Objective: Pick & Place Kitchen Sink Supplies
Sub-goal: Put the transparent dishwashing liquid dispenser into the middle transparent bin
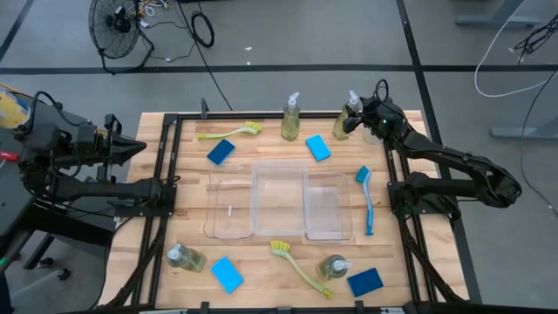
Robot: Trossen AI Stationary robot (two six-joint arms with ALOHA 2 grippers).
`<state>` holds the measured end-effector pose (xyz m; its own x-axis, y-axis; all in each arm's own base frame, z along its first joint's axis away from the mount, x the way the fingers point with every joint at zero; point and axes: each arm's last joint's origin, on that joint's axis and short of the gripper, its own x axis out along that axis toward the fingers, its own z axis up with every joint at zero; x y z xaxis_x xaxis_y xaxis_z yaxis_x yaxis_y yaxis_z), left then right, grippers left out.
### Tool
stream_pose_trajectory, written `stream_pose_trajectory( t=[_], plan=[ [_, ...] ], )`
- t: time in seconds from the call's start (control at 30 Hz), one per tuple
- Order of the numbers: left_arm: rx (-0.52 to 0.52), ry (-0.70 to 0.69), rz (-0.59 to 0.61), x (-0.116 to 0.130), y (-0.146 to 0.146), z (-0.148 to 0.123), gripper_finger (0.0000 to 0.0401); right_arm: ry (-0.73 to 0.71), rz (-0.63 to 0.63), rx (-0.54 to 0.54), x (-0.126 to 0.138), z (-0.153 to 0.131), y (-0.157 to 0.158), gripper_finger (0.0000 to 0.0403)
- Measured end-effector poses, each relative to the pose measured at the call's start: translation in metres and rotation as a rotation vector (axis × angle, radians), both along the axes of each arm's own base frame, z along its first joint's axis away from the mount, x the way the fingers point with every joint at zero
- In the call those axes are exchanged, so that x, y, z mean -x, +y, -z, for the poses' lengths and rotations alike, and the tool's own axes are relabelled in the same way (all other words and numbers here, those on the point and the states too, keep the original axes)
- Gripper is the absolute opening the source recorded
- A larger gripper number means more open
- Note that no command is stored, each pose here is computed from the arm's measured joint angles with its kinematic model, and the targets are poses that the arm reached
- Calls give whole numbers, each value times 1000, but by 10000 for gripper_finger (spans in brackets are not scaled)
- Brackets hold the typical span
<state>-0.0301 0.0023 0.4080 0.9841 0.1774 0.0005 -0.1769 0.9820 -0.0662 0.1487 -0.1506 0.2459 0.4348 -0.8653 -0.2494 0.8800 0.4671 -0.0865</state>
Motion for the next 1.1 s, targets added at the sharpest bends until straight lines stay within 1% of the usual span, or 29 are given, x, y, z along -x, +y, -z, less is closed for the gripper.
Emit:
stream_pose_trajectory(
  t=[0.13,0.23,0.33,0.7,0.87,1.1],
  plan=[
    [0,0,0,0,0,0,18,-11,16,-10,0,3,-6,286],
    [0,0,0,0,0,0,18,-32,-15,-7,-1,3,-9,286],
    [0,0,0,0,0,0,18,-37,-22,-7,-2,4,-12,285],
    [0,0,0,0,0,0,18,-35,-9,-13,-1,8,-18,266],
    [0,0,0,0,0,0,18,-35,-10,-13,-1,8,-18,243],
    [0,0,0,0,0,0,18,-34,-10,-14,-1,8,-18,189]
  ],
)
